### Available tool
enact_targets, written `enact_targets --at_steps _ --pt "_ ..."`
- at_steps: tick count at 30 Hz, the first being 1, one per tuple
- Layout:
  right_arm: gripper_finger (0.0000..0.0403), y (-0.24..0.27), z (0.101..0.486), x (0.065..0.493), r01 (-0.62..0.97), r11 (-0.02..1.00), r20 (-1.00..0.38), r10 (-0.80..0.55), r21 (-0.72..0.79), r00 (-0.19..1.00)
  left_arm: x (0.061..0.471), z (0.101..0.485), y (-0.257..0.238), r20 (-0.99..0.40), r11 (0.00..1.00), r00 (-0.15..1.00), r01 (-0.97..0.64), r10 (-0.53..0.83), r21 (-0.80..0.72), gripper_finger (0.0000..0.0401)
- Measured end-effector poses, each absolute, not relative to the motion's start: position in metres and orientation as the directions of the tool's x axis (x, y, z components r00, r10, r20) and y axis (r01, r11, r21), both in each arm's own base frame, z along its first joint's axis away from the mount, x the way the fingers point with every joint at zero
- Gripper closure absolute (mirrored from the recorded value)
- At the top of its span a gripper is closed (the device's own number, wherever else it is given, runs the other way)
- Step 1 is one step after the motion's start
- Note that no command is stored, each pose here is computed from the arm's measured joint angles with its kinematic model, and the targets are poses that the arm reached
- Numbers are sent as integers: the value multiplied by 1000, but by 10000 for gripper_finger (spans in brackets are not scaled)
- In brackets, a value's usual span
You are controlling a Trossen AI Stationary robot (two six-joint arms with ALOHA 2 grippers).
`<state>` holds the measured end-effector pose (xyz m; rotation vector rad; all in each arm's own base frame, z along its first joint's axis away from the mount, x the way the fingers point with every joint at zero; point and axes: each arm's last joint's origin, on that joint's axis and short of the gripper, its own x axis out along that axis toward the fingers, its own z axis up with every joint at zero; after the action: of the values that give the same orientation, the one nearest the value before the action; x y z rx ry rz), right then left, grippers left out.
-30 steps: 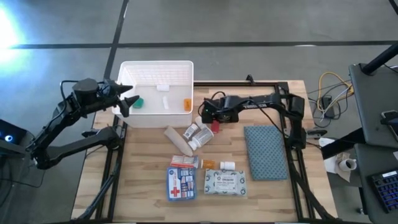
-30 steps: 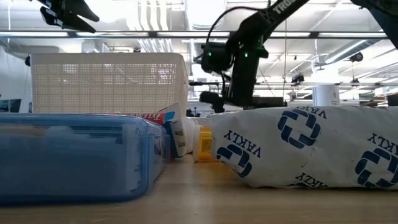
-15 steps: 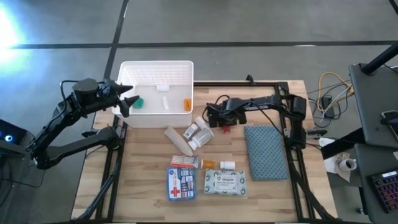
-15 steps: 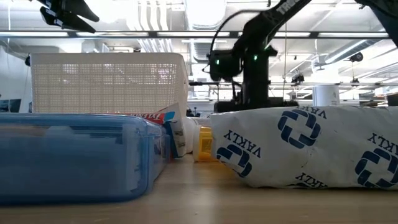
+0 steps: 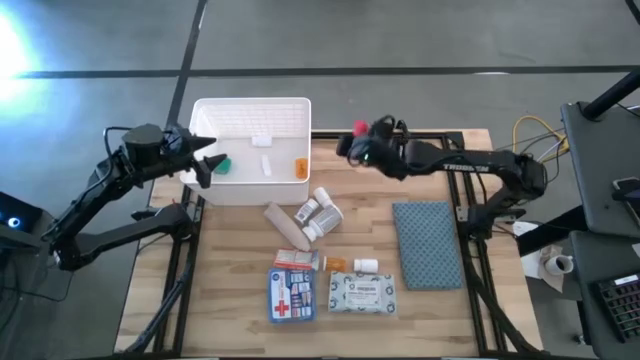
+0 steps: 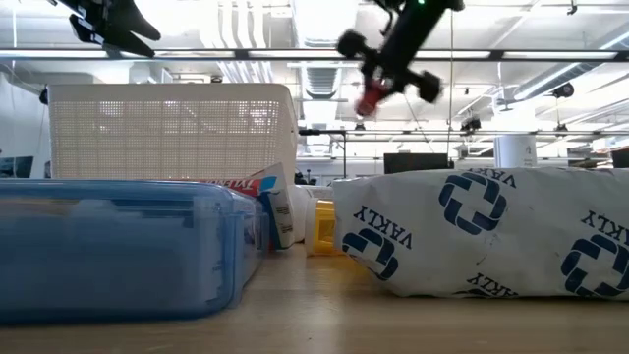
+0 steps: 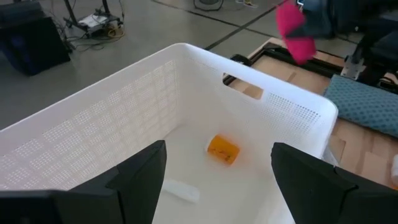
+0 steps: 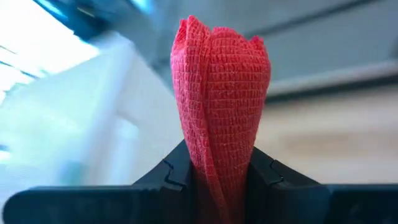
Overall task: Pick & place medical supplies in basket/bin
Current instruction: Put the red bandage into the white bin
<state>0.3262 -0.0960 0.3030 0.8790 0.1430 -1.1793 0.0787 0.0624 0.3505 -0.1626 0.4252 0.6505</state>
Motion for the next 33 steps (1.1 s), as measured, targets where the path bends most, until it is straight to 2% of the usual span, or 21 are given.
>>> enact_targets --at_steps 3,6,10,17,19,22,26,27,30,33 --pt "330 -111 316 340 745 204 -395 -742 636 541 79 350 63 -434 787 713 -617 550 -15 131" --pt "328 -126 317 356 621 276 -300 -688 734 661 78 351 62 -429 787 715 -617 552 -16 131" --pt "328 -143 309 379 571 303 -314 -599 763 737 69 353 55 -394 778 727 -626 562 -47 131" --pt "328 -161 321 447 449 475 -239 -438 757 867 58 357 46 -339 776 741 -629 580 -46 131" --pt "328 -169 326 464 435 514 -232 -413 740 881 57 357 46 -336 770 734 -637 590 -41 131" --pt "328 -181 326 485 471 569 -291 -380 674 878 57 357 46 -337 767 732 -640 593 -40 131" --pt "315 -188 320 504 518 714 -378 -367 471 850 56 356 45 -353 768 728 -639 588 -39 131" --pt "308 -188 317 505 501 743 -357 -367 443 859 56 355 45 -355 768 727 -640 588 -39 131" --pt "277 -186 309 503 493 751 -339 -369 440 865 56 354 45 -372 768 722 -640 584 -35 131" --pt "238 -187 306 496 502 713 -372 -350 489 860 56 353 45 -379 770 720 -638 581 -30 131"
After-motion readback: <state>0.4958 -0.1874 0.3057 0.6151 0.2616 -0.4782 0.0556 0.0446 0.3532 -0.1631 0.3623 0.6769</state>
